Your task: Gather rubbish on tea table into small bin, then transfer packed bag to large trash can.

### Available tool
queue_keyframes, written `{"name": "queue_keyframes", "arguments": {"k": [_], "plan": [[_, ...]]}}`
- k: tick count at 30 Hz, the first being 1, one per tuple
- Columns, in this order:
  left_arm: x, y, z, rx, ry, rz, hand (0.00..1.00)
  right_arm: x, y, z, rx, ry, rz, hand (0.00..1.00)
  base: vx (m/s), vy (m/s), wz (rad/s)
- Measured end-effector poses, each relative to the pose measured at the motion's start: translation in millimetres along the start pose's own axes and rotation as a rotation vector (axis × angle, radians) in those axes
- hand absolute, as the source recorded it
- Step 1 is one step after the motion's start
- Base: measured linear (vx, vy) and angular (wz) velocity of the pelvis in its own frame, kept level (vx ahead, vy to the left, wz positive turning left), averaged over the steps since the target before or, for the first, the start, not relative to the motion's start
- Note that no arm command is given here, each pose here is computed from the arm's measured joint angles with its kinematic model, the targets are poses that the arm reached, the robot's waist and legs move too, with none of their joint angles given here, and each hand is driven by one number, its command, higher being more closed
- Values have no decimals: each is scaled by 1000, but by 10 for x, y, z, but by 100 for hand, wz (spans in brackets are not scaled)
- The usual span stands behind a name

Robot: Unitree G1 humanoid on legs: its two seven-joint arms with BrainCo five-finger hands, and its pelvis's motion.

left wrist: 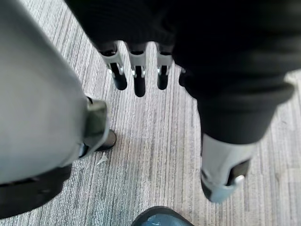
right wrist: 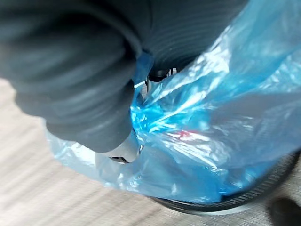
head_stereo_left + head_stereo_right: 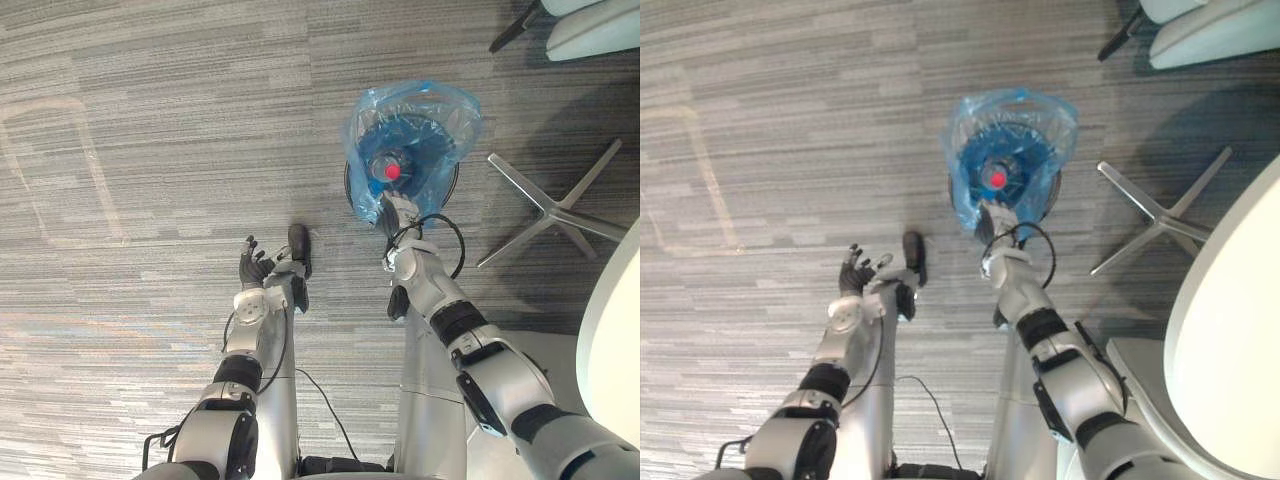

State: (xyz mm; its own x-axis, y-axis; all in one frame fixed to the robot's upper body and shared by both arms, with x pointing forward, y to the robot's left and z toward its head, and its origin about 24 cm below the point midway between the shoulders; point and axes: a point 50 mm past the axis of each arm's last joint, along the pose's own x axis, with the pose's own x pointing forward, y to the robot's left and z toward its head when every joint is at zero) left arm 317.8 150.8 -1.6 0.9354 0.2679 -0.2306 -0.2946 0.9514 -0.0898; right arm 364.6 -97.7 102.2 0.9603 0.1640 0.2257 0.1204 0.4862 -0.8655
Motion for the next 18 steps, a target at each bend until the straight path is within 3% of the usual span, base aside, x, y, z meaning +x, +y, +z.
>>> {"name": "queue_keyframes", "arguments": {"k": [11, 18], "plan": [[-307, 153, -543, 120, 155, -34, 0, -677, 298, 94, 300, -1, 51, 100, 25, 2, 0], [-613, 365, -965, 248, 290, -63, 0, -1152, 574, 139, 475, 51, 172, 100, 92, -10, 3]]}}
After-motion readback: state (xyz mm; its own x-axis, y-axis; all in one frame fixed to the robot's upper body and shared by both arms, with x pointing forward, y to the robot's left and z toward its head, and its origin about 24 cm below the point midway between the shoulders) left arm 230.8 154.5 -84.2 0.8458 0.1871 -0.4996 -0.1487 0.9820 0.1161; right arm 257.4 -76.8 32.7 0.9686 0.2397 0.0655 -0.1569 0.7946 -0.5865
